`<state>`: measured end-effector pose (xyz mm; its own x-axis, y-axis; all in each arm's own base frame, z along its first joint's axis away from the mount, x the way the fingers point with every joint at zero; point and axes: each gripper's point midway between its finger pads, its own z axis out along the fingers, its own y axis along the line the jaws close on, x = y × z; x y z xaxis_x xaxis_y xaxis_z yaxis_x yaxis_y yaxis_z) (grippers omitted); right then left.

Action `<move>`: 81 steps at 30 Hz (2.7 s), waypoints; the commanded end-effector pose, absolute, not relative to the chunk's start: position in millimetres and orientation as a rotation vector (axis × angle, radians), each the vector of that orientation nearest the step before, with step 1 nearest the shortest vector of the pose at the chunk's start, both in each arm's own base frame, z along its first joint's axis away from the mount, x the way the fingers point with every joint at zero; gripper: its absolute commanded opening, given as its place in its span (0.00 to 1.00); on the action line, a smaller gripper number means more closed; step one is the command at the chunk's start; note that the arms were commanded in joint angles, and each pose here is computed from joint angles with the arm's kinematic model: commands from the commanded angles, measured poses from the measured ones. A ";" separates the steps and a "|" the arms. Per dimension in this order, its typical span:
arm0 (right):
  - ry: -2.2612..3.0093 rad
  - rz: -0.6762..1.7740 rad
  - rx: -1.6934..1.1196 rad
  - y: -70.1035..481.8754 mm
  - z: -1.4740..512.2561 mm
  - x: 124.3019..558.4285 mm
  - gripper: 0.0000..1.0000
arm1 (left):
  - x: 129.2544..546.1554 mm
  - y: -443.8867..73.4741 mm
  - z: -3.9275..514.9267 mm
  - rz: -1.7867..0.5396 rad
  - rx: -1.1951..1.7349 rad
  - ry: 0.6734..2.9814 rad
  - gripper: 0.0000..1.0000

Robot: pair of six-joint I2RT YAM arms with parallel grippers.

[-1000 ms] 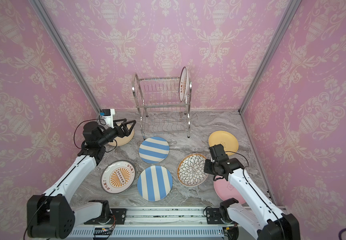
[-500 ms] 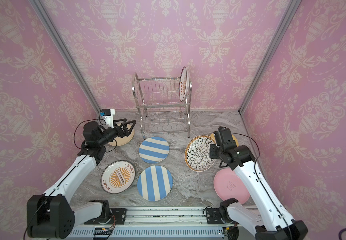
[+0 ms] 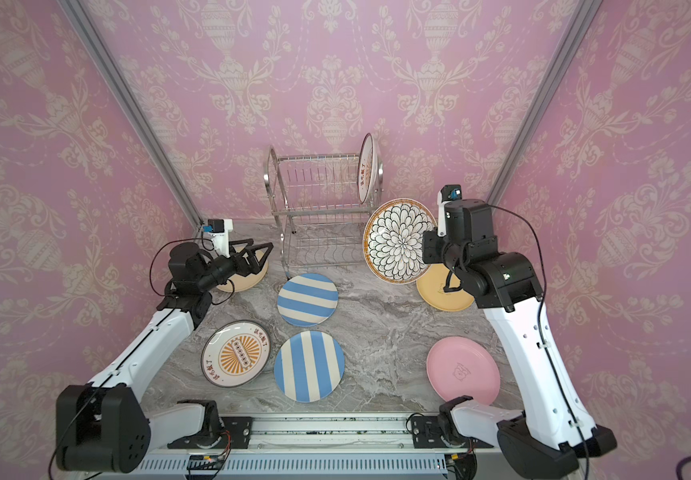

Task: Load the plates into the dish rack
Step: 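Carry the flower-pattern plate with the right gripper up to the rack, then lower the flower-pattern plate into the rack's upper slots beside the sunburst plate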

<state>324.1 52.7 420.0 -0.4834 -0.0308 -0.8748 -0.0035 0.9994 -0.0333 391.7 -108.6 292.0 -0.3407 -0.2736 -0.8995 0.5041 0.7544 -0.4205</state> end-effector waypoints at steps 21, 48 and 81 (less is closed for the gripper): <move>1.424 0.097 -0.019 128.2 602.8 415.5 0.00 | 393.0 -112.2 286.8 -0.814 0.189 1.745 0.99; 1.093 -0.663 -0.008 187.7 630.6 477.8 0.00 | 394.4 -116.8 279.7 -0.853 0.208 1.741 0.99; 1.165 -0.929 -0.145 201.6 571.9 525.7 0.00 | 374.9 -115.0 275.0 -0.829 0.226 1.702 0.99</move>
<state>562.5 235.3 503.5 -0.0488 -0.7876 -0.6142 0.4210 0.5414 -0.7277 374.4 -111.9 273.7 -0.3289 -0.2910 -0.8984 0.5302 0.7304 -0.4307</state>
